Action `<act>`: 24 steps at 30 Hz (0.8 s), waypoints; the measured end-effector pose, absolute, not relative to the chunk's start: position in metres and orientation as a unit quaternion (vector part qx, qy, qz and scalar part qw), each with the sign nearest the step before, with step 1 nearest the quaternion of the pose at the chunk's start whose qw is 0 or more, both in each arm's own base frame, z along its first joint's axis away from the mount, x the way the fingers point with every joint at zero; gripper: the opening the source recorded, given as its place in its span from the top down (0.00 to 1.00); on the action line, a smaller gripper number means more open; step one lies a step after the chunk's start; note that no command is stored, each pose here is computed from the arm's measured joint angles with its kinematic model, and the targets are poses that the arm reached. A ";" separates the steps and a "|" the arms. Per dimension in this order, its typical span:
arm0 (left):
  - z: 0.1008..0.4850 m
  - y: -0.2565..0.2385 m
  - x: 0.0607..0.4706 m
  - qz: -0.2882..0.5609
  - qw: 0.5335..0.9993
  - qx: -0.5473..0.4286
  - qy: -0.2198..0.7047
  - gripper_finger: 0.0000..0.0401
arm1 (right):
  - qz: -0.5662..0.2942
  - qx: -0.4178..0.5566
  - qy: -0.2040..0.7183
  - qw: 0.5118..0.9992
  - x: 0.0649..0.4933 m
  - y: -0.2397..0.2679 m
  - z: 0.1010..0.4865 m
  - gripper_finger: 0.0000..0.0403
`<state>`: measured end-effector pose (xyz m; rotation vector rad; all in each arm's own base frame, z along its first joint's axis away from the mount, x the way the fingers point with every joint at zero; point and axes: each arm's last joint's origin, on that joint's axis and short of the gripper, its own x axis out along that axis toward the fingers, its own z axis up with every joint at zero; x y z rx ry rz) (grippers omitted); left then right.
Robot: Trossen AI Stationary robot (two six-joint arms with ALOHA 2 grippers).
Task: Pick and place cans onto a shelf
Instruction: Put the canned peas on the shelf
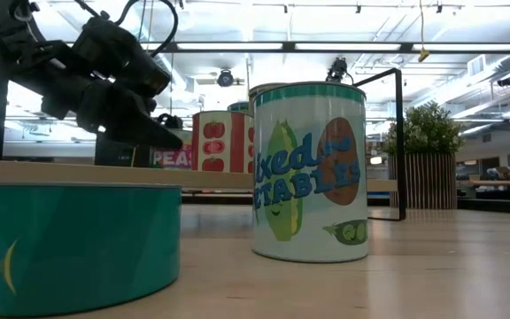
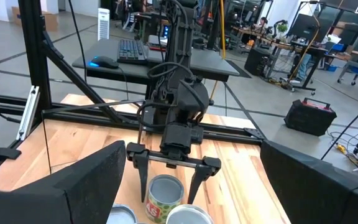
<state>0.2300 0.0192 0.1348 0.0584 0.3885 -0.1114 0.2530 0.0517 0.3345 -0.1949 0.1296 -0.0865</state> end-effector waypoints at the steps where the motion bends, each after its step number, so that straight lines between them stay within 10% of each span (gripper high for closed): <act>1: 0.135 0.019 0.230 -0.055 0.979 0.026 0.193 0.01 | -0.043 -0.097 0.065 0.992 0.253 0.052 0.334 0.06; 24: 0.173 0.019 0.220 -0.052 0.992 0.031 0.110 0.01 | -0.067 -0.077 0.078 0.992 0.250 0.050 0.333 0.06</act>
